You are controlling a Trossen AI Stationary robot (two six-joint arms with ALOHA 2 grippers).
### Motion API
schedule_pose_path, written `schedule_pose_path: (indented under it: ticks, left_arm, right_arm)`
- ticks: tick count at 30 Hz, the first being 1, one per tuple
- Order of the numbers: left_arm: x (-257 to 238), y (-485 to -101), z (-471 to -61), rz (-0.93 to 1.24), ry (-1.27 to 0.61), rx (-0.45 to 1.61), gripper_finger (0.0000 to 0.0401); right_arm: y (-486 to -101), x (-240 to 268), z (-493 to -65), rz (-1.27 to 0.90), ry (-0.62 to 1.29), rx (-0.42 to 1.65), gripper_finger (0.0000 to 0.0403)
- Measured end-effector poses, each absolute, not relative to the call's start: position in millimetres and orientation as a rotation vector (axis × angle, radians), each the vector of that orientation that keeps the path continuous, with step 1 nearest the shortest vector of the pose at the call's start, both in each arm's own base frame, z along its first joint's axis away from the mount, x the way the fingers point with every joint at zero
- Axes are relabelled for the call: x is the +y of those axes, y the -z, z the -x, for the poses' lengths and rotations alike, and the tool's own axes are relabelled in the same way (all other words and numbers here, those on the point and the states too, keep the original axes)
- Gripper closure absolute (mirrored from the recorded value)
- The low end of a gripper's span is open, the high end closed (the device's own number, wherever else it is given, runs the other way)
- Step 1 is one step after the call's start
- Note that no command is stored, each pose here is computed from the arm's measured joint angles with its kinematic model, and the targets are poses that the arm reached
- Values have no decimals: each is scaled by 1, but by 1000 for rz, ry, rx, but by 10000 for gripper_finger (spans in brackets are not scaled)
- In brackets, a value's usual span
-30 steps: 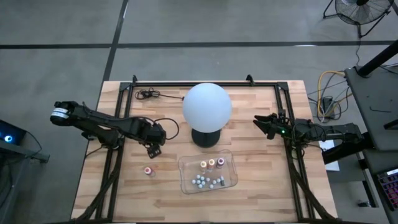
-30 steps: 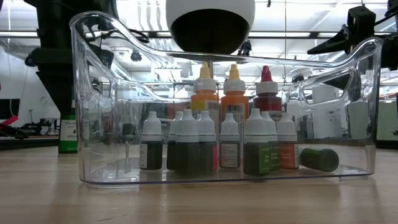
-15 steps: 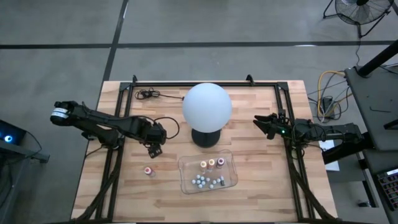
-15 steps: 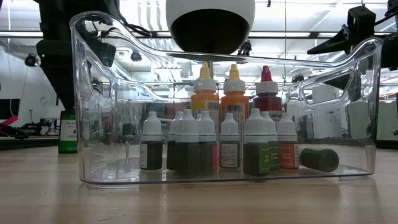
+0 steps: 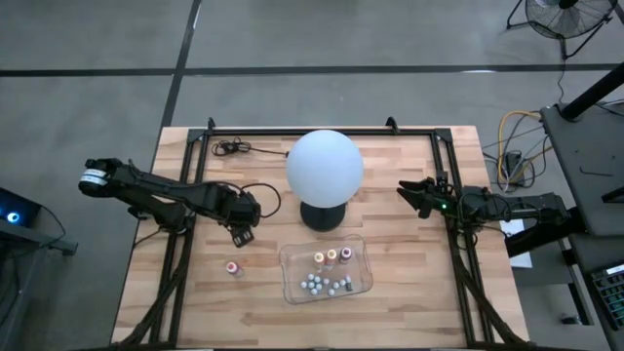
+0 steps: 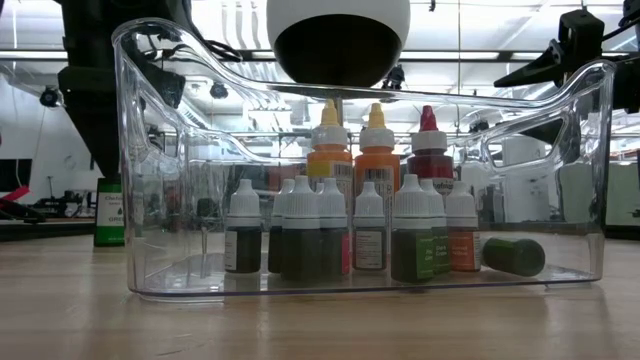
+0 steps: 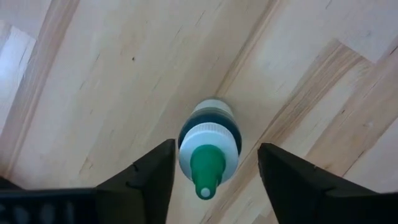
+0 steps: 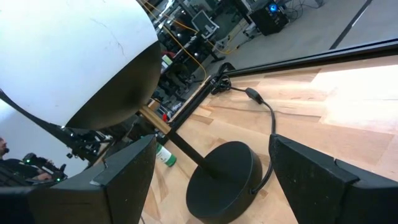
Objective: Pick & Place food coloring
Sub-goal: Put the big green food coloring bottle into the transparent bin
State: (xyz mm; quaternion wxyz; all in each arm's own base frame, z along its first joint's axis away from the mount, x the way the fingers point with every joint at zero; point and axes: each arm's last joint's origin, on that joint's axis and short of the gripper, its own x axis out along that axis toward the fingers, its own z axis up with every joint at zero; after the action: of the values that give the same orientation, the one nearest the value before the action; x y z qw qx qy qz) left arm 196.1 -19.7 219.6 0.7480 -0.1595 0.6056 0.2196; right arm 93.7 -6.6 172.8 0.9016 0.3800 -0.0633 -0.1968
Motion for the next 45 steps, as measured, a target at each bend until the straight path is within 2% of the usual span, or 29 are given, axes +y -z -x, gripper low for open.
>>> schedule_pose_path:
  ticks: [15, 21, 25, 45]
  left_arm:
    - [-20, -223, -197, 349, -478, 1315, 309]
    - [-20, -224, -197, 349, -477, 1316, 299]
    - [-21, -238, -198, 341, -474, 1320, 297]
    - [-45, -351, -196, 396, -403, 1219, 303]
  right_arm:
    - [-173, -7, -94, -786, 407, -131, 101]
    - [-173, -7, -94, -786, 407, -131, 101]
    - [-173, -7, -94, -786, 407, -130, 101]
    - [-173, -7, -94, -786, 407, -131, 101]
